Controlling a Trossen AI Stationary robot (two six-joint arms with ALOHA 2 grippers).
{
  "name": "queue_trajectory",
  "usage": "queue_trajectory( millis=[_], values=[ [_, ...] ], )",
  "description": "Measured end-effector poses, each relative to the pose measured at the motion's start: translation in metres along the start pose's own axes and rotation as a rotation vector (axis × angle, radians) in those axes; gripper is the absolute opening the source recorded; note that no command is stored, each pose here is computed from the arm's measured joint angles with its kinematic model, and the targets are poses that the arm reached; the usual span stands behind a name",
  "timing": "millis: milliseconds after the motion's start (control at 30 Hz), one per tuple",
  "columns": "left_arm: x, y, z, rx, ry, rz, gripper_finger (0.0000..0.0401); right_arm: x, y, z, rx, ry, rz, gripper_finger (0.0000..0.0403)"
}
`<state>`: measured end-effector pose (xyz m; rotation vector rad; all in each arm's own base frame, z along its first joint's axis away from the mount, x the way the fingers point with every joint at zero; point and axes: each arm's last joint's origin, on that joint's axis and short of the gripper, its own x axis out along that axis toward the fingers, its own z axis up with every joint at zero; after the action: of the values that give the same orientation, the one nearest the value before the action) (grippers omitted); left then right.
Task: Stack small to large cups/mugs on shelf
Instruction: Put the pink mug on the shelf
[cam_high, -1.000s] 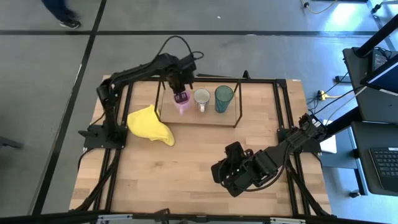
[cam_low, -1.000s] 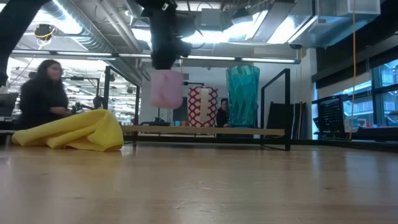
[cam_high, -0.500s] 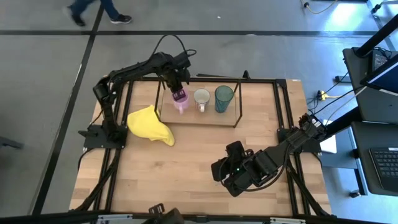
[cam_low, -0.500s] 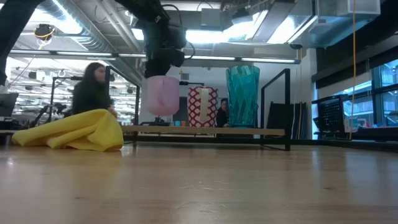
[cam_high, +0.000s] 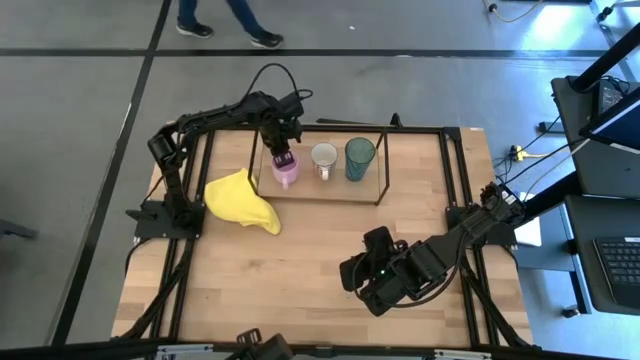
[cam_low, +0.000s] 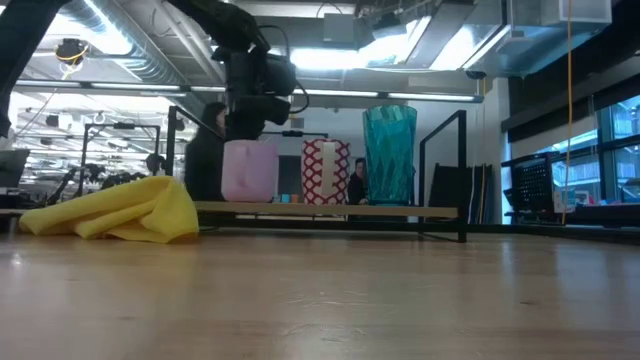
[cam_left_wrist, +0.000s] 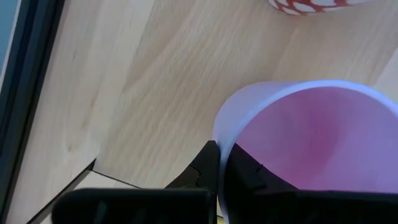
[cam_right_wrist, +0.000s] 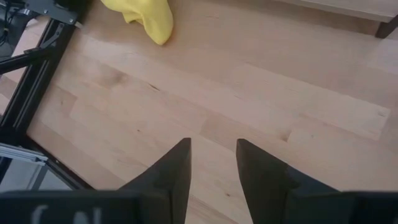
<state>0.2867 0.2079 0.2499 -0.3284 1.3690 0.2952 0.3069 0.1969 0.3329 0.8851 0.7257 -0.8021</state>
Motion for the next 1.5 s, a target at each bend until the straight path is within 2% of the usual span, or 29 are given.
queue_trajectory(
  millis=[233,600,1200,1500],
  values=[
    [-0.004,0.0,-0.001,0.026,-0.014,0.016,0.0002,0.0,0.0,0.0,0.001,0.004,-0.001,0.0129],
    [-0.018,-0.002,-0.003,0.028,-0.064,0.029,0.0034,0.0,0.0,0.0,0.001,0.011,0.0,0.0129],
    [-0.006,-0.002,-0.008,0.03,-0.042,0.024,0.0036,0.0,0.002,-0.001,0.011,0.016,0.016,0.0129],
    [-0.016,-0.004,-0.008,0.025,-0.097,0.036,0.0037,0.0,0.002,-0.001,0.009,0.018,0.016,0.0129]
  ],
)
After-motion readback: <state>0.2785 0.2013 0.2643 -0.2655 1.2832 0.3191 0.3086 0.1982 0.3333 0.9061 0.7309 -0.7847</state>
